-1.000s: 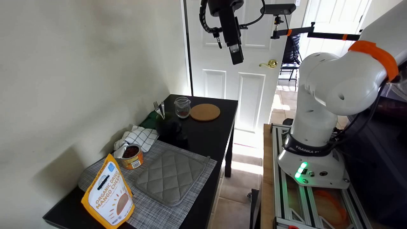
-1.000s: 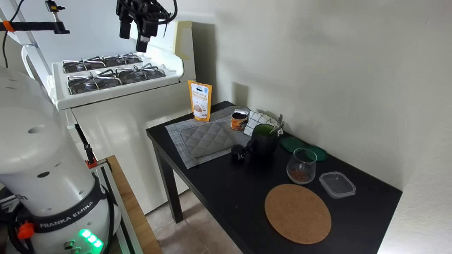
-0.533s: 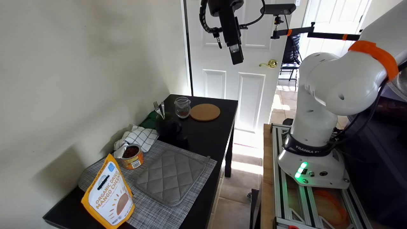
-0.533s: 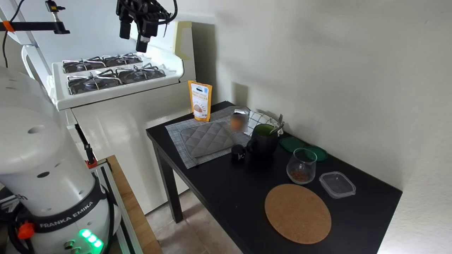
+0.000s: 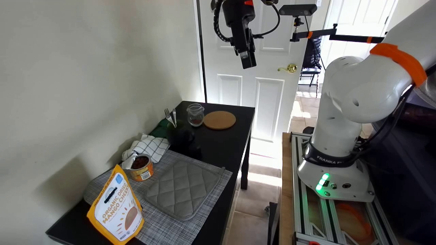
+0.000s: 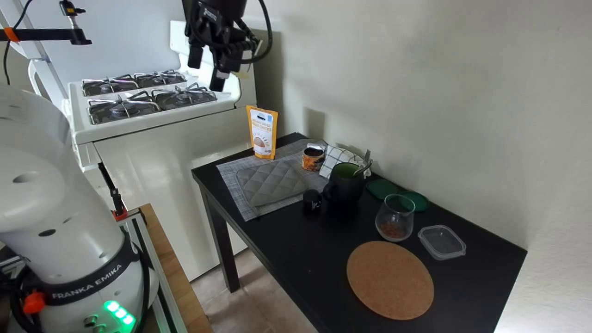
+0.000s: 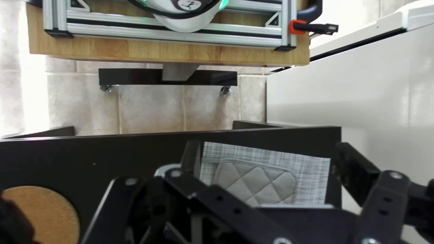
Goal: Remove the silver spoon and fork from the mug.
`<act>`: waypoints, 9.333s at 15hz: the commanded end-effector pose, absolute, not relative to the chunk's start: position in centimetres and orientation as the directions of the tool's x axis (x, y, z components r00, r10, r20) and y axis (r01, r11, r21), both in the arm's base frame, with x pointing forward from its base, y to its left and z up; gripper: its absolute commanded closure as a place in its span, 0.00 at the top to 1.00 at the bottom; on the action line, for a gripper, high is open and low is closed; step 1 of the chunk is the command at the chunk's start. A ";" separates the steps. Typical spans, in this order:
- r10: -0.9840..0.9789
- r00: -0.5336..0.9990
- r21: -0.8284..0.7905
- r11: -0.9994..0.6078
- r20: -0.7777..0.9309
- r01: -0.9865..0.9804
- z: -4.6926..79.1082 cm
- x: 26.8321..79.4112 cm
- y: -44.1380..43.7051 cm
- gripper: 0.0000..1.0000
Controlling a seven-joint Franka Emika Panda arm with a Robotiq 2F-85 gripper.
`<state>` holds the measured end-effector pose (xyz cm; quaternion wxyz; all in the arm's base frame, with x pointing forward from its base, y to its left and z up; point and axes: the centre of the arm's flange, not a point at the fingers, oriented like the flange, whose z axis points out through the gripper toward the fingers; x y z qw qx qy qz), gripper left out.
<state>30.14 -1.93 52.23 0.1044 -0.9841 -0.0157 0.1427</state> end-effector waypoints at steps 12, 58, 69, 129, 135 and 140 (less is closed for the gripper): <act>-0.059 0.960 -0.136 -0.986 -0.275 -0.099 50.4 32.7 -5.8 1.00; 0.792 0.610 0.082 -0.609 0.025 0.789 31.8 59.6 -9.9 1.00; 0.813 0.580 0.174 -0.578 0.043 0.797 30.5 63.2 -10.5 0.87; 0.925 0.379 -0.010 -0.379 0.037 0.925 33.1 63.5 -7.6 0.81; 0.939 0.341 -0.055 -0.338 0.054 0.940 31.0 64.0 -7.5 1.00; 0.942 0.328 -0.071 -0.323 0.069 0.944 29.8 64.2 -7.4 0.80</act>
